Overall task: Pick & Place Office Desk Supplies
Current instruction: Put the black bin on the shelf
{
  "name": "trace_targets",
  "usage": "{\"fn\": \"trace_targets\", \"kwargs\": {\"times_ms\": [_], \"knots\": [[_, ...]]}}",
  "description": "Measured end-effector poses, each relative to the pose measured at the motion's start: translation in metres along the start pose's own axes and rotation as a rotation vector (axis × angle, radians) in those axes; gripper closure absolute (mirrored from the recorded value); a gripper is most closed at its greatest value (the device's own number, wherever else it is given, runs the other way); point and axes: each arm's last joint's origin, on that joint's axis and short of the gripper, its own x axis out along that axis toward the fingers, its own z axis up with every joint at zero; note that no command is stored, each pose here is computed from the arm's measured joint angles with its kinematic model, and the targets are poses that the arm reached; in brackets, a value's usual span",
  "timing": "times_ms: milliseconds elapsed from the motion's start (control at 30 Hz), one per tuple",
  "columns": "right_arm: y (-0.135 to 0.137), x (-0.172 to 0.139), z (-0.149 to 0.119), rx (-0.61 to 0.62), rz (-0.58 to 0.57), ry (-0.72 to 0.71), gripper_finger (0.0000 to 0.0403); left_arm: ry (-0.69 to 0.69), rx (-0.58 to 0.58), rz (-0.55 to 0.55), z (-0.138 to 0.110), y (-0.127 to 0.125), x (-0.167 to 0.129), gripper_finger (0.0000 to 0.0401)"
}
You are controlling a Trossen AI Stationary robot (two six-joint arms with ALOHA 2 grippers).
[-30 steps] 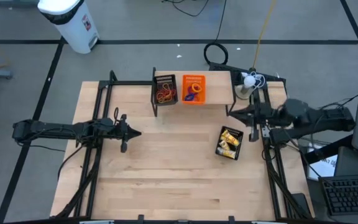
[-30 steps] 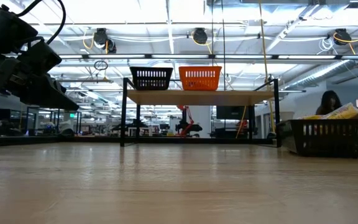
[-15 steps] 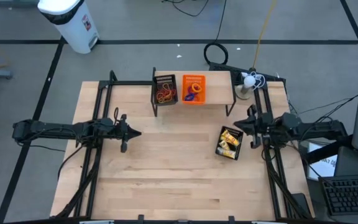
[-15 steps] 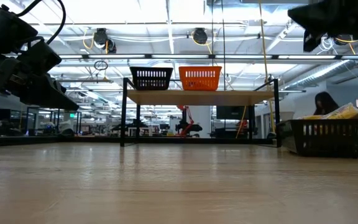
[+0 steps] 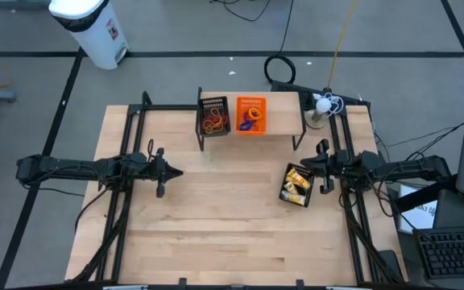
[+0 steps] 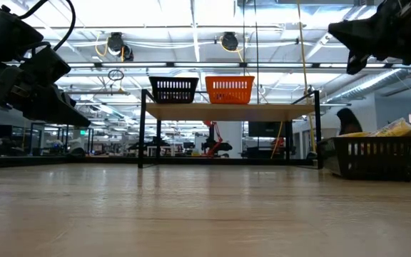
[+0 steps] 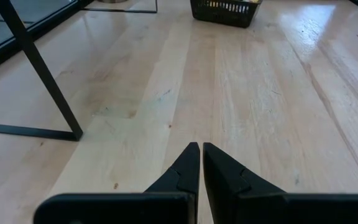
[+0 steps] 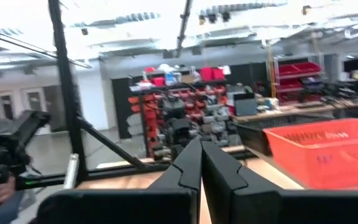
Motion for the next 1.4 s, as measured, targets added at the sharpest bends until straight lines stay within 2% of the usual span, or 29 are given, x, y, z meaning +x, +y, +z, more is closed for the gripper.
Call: {"fn": "trace_targets", "kwargs": {"times_ms": [300,500,733,1400], "knots": [[0.0,0.004,-0.007,-0.018,-0.006,0.064,0.0403,-0.01,0.009,0.002,0.001,0.0,0.0,0.0377],[-0.003,0.007,-0.017,-0.048,-0.107,0.142,0.0403,-0.012,0.014,0.002,0.001,0.0,0.0,0.0377],[-0.004,0.009,-0.022,-0.075,-0.109,0.189,0.0403,-0.012,0.014,0.002,0.001,0.0,0.0,0.0377],[-0.004,0.011,-0.02,-0.063,-0.118,0.161,0.0403,-0.013,0.014,0.001,0.001,0.0,0.0,0.0377]]}}
